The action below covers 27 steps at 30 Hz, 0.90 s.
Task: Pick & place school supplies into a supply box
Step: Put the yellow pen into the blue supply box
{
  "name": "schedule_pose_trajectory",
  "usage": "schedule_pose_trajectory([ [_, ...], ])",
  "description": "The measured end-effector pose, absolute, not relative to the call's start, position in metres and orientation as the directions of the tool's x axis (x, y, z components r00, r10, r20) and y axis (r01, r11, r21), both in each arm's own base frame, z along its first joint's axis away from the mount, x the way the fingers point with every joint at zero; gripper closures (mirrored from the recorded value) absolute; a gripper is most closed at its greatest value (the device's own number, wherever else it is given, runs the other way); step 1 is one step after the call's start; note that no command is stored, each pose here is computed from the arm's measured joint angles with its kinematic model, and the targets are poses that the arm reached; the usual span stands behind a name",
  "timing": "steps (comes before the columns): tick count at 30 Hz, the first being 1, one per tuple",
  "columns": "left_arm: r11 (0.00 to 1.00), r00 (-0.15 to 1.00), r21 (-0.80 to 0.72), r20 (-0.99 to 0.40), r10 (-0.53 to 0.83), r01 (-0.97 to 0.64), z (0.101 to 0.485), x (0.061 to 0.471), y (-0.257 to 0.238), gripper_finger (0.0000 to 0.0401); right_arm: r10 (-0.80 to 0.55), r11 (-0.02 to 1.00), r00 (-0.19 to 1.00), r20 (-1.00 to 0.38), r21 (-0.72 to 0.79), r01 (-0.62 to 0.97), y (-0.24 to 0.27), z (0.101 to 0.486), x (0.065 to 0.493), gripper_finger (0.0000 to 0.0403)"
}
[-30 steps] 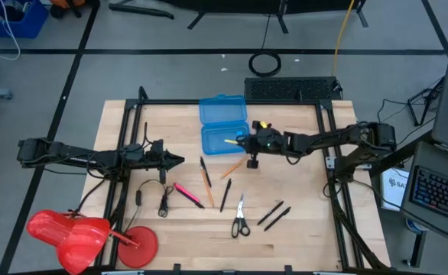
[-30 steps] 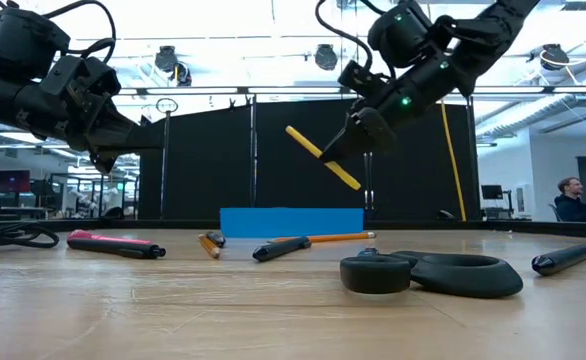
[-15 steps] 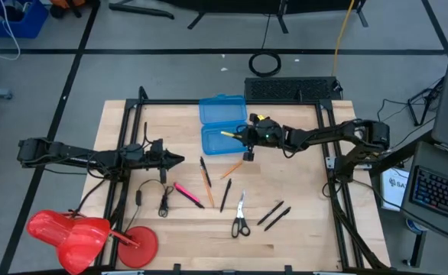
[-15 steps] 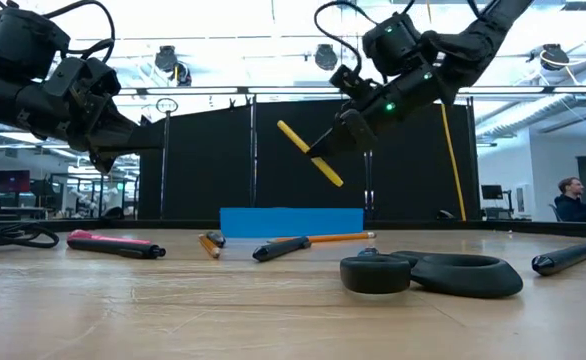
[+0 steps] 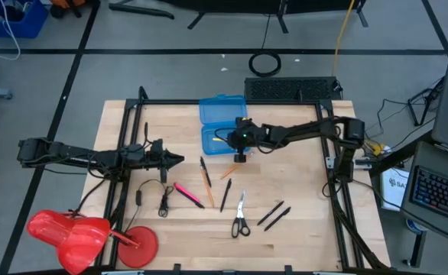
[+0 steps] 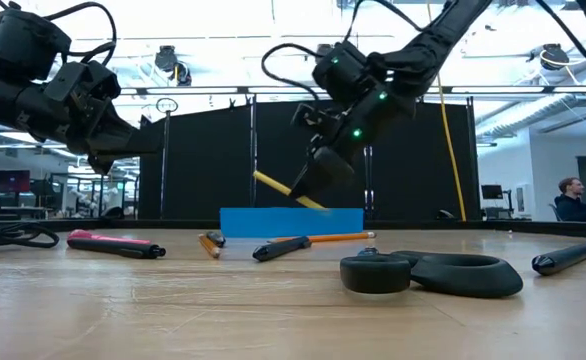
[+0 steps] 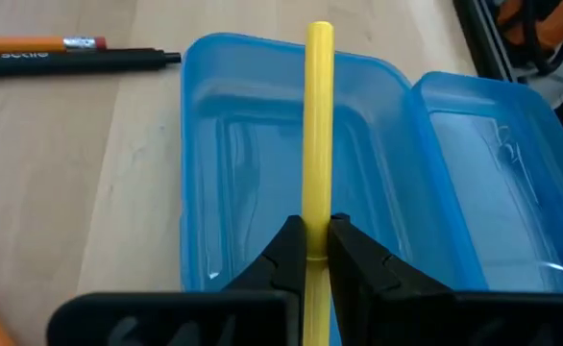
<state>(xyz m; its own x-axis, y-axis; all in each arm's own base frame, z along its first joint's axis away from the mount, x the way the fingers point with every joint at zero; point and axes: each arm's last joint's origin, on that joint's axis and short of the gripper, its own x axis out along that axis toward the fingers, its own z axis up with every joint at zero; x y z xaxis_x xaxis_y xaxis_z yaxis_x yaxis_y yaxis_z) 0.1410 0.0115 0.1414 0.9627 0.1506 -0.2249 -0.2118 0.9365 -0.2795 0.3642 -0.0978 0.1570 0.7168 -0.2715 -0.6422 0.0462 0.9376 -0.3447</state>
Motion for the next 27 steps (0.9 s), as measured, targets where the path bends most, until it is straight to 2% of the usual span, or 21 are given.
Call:
schedule_pose_trajectory([
  [17, 0.933, 0.958, -0.271, -0.230, 0.174, -0.235, 0.1409, 0.1407, 0.0122, 0.0370, -0.254, 0.949, 0.633, -0.732, -0.315, 0.017, -0.1014, 0.1481, 0.3582, 0.0385],
  [27, 0.933, 0.958, -0.271, -0.229, 0.174, -0.235, 0.1410, 0.1407, 0.0122, 0.0370, -0.229, 0.960, 0.641, -0.732, -0.280, 0.022, -0.1021, 0.1481, 0.3580, 0.0363],
])
